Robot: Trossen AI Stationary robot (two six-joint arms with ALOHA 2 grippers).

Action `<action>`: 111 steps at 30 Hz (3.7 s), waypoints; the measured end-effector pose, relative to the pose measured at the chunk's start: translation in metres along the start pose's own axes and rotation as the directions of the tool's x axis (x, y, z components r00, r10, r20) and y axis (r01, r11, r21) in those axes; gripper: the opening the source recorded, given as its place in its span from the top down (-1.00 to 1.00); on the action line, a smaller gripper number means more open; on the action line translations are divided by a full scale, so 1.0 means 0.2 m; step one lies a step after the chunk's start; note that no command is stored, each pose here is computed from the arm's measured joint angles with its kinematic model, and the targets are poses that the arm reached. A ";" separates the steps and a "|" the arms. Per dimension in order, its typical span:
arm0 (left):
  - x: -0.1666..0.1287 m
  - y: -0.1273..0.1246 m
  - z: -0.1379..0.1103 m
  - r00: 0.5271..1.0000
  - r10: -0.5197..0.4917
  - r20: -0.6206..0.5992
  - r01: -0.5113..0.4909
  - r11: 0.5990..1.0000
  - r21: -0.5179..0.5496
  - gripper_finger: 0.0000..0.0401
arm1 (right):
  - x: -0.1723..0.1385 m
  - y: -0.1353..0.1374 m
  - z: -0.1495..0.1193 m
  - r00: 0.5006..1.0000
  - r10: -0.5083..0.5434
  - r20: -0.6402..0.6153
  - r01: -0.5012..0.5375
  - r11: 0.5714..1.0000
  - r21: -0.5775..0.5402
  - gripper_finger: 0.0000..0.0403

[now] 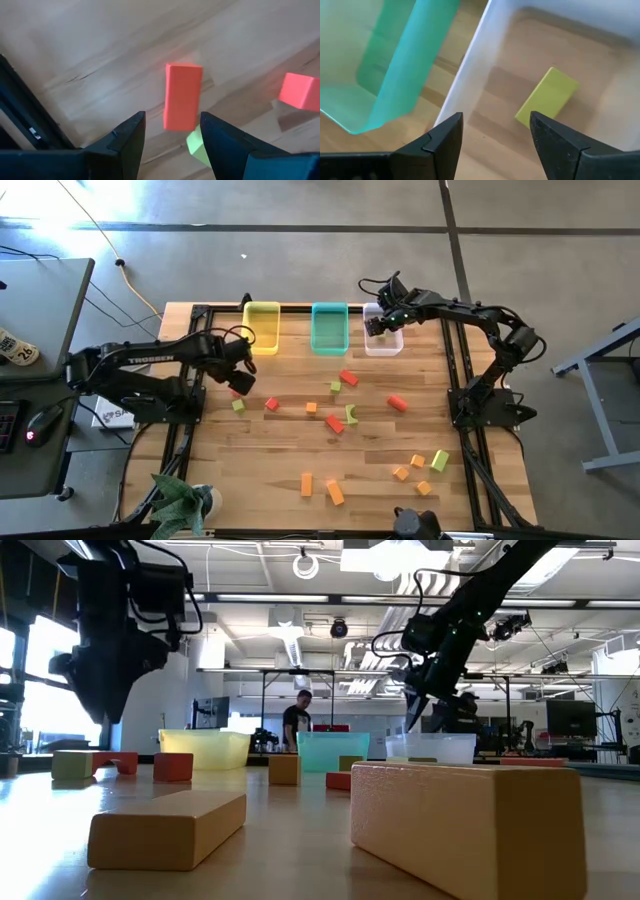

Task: Sort & place blocks by color
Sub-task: Put the orange block into the yellow bin, then put the yellow block into the green bin

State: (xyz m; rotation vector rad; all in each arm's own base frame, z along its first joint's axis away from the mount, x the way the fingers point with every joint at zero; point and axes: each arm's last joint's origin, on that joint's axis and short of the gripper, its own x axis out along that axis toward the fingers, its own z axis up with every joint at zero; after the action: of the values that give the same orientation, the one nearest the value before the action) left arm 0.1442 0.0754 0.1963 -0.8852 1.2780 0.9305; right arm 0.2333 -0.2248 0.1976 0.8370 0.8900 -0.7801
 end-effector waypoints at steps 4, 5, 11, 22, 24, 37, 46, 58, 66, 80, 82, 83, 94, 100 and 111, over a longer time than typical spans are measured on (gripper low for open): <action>0.04 -0.01 0.02 0.999 0.035 -0.041 -0.034 0.999 0.011 0.11 | 0.00 0.01 0.00 1.000 0.025 0.001 -0.025 1.000 -0.001 -0.07; 0.05 -0.01 0.02 0.998 0.043 -0.051 -0.042 0.999 0.026 0.11 | 0.00 0.01 0.00 0.999 0.041 -0.001 -0.041 0.999 -0.002 -0.07; 0.12 -0.04 0.05 0.993 0.074 -0.097 -0.070 0.996 0.049 0.11 | 0.00 0.01 0.01 0.998 0.067 0.007 -0.067 0.998 0.013 -0.07; 0.14 -0.07 0.07 0.995 0.012 -0.100 -0.006 0.998 0.058 0.11 | 0.00 0.01 0.01 0.998 0.067 0.009 -0.067 0.998 0.013 -0.07; 0.14 -0.07 0.07 0.995 0.023 -0.097 -0.018 0.998 0.058 0.11 | 0.00 0.01 0.01 0.998 0.067 0.009 -0.067 0.998 0.013 -0.07; 0.26 -0.11 0.12 0.987 0.083 -0.138 -0.069 0.993 0.099 0.11 | 0.00 0.02 0.02 0.998 0.067 0.011 -0.067 0.998 0.013 -0.07; 0.26 -0.11 0.12 0.986 0.085 -0.141 -0.060 0.983 0.171 0.50 | -0.13 0.09 0.15 0.992 0.094 0.087 -0.091 0.995 -0.039 -0.07; 0.17 -0.10 0.12 1.000 -0.014 -0.028 0.019 0.980 0.197 0.50 | -0.40 0.23 0.28 0.990 0.088 0.107 -0.072 0.988 -0.139 -0.07; -0.08 -0.13 0.18 0.955 -0.176 0.237 0.126 0.969 0.212 0.50 | -0.44 0.37 0.21 0.994 0.101 0.030 -0.094 0.978 -0.188 -0.07; -0.23 -0.04 0.46 0.838 -0.154 0.524 0.069 0.981 0.179 0.50 | -0.42 0.64 0.01 0.995 0.096 -0.022 -0.099 0.969 -0.228 -0.07; -0.20 -0.01 0.49 0.851 -0.126 0.509 0.057 0.987 0.150 0.48 | -0.43 0.68 -0.02 0.996 0.091 -0.019 -0.093 0.970 -0.225 -0.07; -0.18 0.00 0.51 0.858 -0.115 0.501 0.052 0.989 0.138 0.46 | -0.43 0.70 -0.04 0.996 0.087 -0.016 -0.088 0.971 -0.222 -0.07; 0.00 0.02 0.60 0.919 -0.027 0.394 -0.013 0.995 0.101 0.39 | -0.45 0.89 -0.23 0.996 0.089 -0.017 -0.090 0.971 -0.219 -0.07; 0.04 0.01 0.61 0.930 -0.017 0.368 -0.022 0.995 0.101 0.35 | -0.47 0.99 -0.36 0.991 0.122 -0.052 -0.131 0.963 -0.237 -0.07; 0.04 0.01 0.61 0.932 -0.024 0.363 -0.016 0.994 0.105 0.10 | -0.51 1.10 -0.52 0.983 0.170 -0.074 -0.185 0.922 -0.341 -0.07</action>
State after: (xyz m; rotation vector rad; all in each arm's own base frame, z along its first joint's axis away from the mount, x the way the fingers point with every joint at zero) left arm 0.1883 0.1894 0.1985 -0.5966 0.9939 0.9624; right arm 0.3435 -0.0133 0.3107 0.6120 0.9425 -0.4293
